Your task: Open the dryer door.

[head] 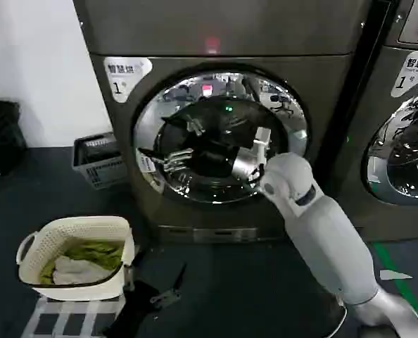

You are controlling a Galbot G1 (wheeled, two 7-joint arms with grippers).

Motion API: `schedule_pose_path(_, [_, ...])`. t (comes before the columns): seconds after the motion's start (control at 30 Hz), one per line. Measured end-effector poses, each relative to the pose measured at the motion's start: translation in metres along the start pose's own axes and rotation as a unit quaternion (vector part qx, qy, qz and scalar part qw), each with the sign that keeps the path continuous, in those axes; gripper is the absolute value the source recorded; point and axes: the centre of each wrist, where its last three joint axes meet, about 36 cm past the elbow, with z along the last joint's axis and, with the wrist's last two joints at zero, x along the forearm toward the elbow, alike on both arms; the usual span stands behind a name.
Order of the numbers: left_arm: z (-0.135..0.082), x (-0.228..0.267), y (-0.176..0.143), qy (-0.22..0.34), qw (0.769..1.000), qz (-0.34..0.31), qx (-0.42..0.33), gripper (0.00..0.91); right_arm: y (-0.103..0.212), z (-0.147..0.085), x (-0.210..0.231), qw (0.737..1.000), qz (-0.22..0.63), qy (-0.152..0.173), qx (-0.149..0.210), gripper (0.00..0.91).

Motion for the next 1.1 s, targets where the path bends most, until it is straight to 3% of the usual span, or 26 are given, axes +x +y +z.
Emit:
schedule_pose_path(0.13, [-0.001,0.0,0.0,0.003,1.0,0.003,-0.002,0.907,0.005,0.011,0.009,1.0,0.018,0.001,0.007,0.907])
schedule_pose_path(0.27, [-0.001,-0.001,0.0,0.008,1.0,0.0,-0.005,0.907,0.008,0.029,0.022,0.999,0.038,0.004,-0.011,0.907])
schedule_pose_path(0.6, [-0.001,-0.001,-0.002,0.018,1.0,-0.002,-0.013,0.907,0.014,0.085,0.05,0.995,0.077,0.06,-0.024,0.907])
schedule_pose_path(0.83, [-0.001,-0.002,-0.004,0.019,1.0,-0.003,-0.006,0.907,0.01,0.105,0.038,0.994,0.068,0.082,-0.028,0.907])
schedule_pose_path(1.1, [0.0,-0.002,-0.005,0.027,1.0,-0.011,-0.006,0.907,-0.003,0.112,0.015,0.994,0.042,0.093,-0.031,0.907])
